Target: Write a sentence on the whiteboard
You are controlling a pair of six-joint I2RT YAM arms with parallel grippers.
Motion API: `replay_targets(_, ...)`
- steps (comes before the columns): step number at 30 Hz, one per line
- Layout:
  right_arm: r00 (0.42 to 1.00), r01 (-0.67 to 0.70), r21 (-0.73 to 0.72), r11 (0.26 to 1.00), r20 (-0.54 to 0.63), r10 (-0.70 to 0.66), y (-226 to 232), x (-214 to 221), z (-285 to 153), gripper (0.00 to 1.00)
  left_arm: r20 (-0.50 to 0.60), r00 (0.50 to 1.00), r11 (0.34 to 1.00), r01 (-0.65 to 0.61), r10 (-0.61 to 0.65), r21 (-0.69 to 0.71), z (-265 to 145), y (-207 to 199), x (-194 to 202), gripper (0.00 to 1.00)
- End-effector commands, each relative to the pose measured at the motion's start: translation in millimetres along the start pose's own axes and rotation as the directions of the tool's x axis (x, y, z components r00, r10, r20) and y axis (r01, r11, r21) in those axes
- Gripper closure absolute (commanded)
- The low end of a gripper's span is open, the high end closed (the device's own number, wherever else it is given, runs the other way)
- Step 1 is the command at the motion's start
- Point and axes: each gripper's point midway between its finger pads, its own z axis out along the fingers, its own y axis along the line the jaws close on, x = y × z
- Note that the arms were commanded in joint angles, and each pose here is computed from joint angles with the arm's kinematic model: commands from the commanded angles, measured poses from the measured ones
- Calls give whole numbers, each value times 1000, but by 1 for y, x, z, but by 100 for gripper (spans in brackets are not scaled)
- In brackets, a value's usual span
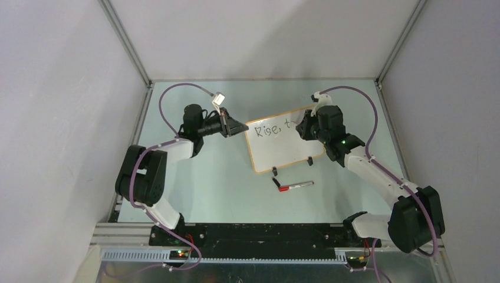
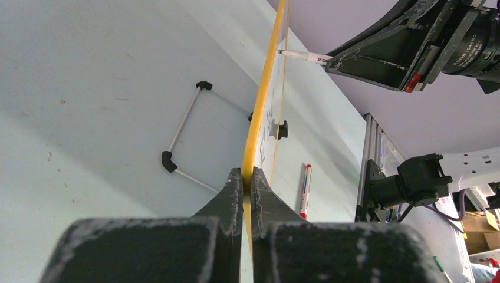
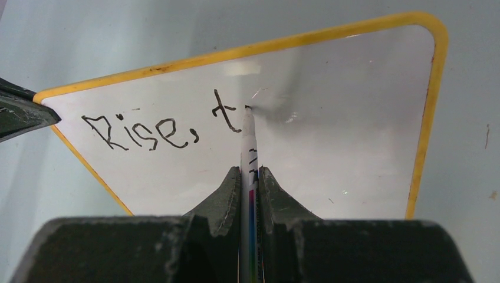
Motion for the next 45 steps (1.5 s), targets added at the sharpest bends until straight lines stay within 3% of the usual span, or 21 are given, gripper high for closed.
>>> replay_targets(1,1000,-3,4,1000,3,3,1,-9,-3,100,34,996,997,-79,78,19,-4,-11,-18,98)
replay_targets(45,1000,0,-1,1000,14,0,0,-6,-5,100,33,997,997,-77,76,19,-4,-11,-18,97)
